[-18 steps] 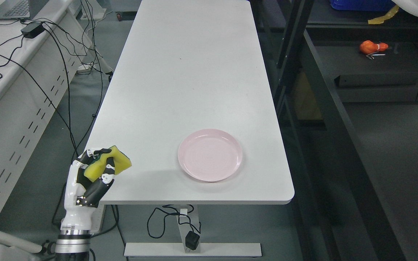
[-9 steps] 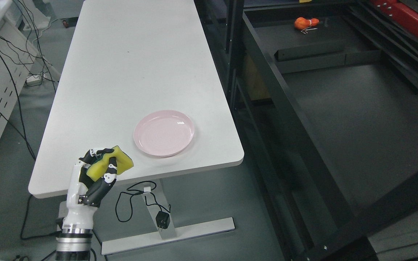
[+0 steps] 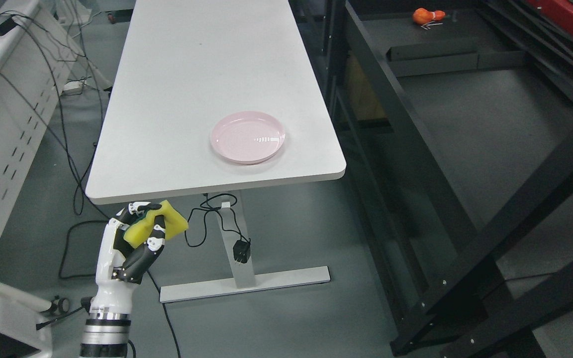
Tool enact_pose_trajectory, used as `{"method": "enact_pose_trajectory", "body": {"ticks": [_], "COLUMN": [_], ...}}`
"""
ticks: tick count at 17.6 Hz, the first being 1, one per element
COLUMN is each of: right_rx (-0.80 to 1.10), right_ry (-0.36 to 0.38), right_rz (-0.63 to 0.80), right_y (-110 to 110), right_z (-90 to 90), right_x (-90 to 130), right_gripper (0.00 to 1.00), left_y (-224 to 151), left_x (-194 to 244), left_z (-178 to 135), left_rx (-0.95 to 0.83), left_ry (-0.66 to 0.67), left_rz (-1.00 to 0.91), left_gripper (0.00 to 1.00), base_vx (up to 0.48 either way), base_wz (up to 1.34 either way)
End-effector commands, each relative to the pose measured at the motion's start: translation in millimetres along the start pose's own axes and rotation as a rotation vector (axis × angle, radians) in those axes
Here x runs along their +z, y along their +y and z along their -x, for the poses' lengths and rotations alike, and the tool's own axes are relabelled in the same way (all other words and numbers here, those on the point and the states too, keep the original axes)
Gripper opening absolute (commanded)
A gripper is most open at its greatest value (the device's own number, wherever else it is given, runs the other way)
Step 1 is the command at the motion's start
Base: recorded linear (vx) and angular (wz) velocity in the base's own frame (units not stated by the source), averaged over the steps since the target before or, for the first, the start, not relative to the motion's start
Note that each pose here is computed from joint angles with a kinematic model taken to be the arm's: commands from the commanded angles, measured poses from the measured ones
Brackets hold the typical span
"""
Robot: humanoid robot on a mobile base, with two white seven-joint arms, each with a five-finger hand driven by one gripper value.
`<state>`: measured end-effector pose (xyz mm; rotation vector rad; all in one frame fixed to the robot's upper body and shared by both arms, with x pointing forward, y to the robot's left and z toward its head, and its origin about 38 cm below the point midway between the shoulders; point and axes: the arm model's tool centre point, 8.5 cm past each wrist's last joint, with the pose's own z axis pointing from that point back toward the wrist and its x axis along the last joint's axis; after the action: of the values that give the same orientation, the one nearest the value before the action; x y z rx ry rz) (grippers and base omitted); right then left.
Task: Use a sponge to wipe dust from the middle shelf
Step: 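Hold the sponge in the left hand while turning toward the shelving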
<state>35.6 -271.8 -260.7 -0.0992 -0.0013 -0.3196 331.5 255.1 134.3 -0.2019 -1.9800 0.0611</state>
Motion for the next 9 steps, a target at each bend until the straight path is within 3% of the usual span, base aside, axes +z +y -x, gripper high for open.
{"method": "enact_pose_trajectory", "body": {"ticks": [1,9], "right_rx": [-0.002,-0.002], "right_ry": [-0.022,-0.022], "right_rz": [0.015,0.015], "right_y": [-10.1,-10.1], "right_z": [-9.5,-9.5], "right_x": [0.1,0.1], "right_gripper": [1.0,1.0], "left_y": [-1.3,-7.2], "left_x": [-1.2,-2.5], "left_z": [-0.9,0.1], "left_rx": [-0.009,-0.001], "left_ry": [-0.002,-0.001], "left_rz": [0.021,0.036], "left_gripper": [0.0,0.0], "base_vx": [-0.245,-0.247], "base_wz": [0.5,0.36]}}
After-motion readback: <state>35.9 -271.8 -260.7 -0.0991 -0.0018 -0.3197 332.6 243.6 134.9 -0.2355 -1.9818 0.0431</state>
